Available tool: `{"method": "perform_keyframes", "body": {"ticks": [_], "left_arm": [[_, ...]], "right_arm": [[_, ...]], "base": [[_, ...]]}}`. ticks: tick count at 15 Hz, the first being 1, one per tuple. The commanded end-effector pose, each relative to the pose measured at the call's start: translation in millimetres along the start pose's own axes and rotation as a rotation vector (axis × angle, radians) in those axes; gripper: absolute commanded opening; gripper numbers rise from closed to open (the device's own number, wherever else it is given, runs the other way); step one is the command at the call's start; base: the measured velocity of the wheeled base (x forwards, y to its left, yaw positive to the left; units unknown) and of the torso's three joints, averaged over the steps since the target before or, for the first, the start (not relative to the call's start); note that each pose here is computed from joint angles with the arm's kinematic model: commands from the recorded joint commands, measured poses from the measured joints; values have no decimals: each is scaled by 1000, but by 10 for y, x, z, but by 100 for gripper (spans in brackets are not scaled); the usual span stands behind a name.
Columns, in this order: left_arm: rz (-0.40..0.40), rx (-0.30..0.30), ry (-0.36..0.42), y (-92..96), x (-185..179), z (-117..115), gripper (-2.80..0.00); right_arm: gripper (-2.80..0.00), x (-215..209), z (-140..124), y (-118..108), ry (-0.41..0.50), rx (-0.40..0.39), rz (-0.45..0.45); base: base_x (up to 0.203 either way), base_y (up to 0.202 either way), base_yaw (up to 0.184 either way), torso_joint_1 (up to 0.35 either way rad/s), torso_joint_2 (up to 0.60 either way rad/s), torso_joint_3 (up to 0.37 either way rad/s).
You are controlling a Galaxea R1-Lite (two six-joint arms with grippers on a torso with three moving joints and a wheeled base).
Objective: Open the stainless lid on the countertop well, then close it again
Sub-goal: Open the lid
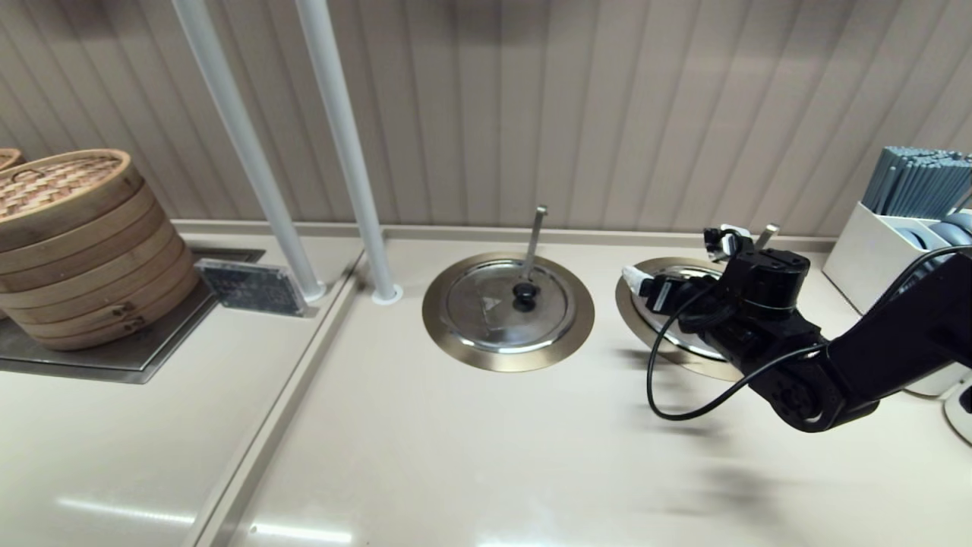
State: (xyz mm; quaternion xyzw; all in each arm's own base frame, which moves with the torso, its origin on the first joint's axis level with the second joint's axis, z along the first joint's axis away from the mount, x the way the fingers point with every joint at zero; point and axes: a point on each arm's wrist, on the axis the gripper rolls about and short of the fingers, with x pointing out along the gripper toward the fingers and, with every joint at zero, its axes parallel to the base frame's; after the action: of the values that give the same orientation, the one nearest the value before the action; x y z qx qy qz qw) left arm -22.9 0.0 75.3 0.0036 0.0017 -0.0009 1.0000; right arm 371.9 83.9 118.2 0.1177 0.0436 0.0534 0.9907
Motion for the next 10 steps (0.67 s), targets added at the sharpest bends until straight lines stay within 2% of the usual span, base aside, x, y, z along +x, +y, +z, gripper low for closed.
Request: {"method": "perform_keyframes", "body": {"ticks": [1, 3, 7, 10], "left_arm": [[0, 0, 0, 0, 0, 1, -280], [0, 0, 0, 0, 0, 1, -280], [0, 0, 0, 0, 0, 1, -280], [0, 0, 0, 0, 0, 1, -280]], "right_arm": [[0, -98, 113, 93, -30, 4, 26], [0, -77, 141, 19, -42, 3, -2], [0, 254, -13, -602, -34, -94, -201], [0, 416, 6, -988, -64, -118, -306]], "base": [[0, 0, 0, 0, 0, 0], [0, 0, 0, 0, 0, 0], [0, 0, 0, 0, 0, 0], [0, 0, 0, 0, 0, 0]]}}
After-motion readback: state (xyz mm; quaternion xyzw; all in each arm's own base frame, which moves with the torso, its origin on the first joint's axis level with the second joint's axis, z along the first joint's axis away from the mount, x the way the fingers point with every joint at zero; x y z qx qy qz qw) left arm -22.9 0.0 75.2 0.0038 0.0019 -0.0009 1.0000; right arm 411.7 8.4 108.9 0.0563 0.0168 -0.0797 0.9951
